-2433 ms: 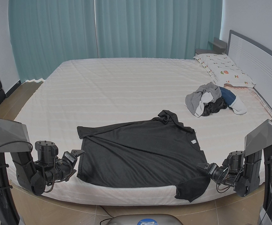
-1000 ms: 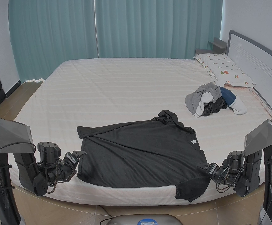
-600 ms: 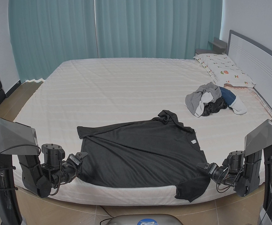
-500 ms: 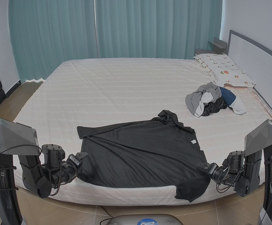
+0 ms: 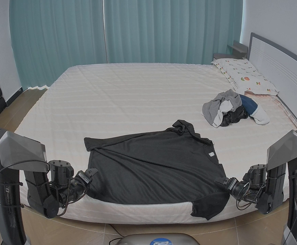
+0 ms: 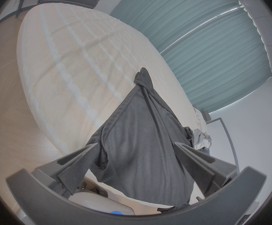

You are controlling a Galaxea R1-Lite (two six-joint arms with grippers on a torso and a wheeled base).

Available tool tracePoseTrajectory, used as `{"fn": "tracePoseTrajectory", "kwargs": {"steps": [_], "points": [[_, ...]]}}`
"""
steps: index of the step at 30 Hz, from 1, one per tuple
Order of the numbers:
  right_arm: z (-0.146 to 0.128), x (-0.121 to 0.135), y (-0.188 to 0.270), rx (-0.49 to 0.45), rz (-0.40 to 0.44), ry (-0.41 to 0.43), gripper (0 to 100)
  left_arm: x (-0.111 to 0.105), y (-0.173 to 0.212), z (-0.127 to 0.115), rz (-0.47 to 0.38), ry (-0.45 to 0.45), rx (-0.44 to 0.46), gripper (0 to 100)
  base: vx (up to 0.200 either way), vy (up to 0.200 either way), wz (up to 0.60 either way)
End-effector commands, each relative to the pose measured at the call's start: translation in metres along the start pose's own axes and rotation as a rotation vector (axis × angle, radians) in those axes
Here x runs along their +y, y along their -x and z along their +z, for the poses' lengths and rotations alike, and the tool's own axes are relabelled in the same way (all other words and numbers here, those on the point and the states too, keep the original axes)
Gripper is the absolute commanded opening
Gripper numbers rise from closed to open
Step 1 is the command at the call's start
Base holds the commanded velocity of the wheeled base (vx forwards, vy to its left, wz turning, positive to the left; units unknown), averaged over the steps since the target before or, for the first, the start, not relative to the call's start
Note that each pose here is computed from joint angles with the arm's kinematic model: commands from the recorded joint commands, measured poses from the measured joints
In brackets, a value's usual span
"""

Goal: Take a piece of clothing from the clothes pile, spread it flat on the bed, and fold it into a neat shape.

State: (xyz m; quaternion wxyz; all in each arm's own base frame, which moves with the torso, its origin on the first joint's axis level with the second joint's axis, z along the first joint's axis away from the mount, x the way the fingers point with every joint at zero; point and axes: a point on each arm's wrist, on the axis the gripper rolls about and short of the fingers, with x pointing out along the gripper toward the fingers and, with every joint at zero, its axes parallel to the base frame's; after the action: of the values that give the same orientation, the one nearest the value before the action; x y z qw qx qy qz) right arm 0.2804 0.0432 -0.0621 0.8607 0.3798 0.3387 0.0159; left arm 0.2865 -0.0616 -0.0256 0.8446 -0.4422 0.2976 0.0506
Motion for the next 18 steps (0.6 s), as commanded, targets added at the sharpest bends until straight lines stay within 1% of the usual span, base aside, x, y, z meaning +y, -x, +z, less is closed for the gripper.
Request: {"fn": "tracePoseTrajectory", "kwargs": {"steps": [1, 4, 8, 11, 15, 18], "points": [[0.0, 0.001, 0.0, -0.005, 0.006, 0.002, 100, 0.005, -0.004, -0.008, 0.039, -0.038, -0.001, 100, 0.0, 0.0, 0.0], [0.001, 0.001, 0.0, -0.006, 0.007, 0.002, 100, 0.009, -0.006, -0.01, 0.061, -0.076, -0.007, 100, 0.0, 0.0, 0.0], [0.001, 0.001, 0.0, -0.006, 0.007, 0.002, 100, 0.009, -0.006, -0.01, 0.065, -0.082, -0.012, 100, 0.0, 0.0, 0.0], [0.001, 0.001, 0.0, -0.006, 0.007, 0.002, 100, 0.008, -0.005, -0.009, 0.083, -0.093, -0.045, 100, 0.0, 0.0, 0.0], [0.001, 0.001, 0.0, -0.006, 0.007, 0.002, 100, 0.009, -0.007, -0.016, 0.102, -0.159, -0.043, 100, 0.0, 0.0, 0.0], [0.001, 0.001, 0.0, -0.006, 0.007, 0.002, 100, 0.009, -0.008, -0.018, 0.107, -0.182, -0.041, 100, 0.0, 0.0, 0.0]]}}
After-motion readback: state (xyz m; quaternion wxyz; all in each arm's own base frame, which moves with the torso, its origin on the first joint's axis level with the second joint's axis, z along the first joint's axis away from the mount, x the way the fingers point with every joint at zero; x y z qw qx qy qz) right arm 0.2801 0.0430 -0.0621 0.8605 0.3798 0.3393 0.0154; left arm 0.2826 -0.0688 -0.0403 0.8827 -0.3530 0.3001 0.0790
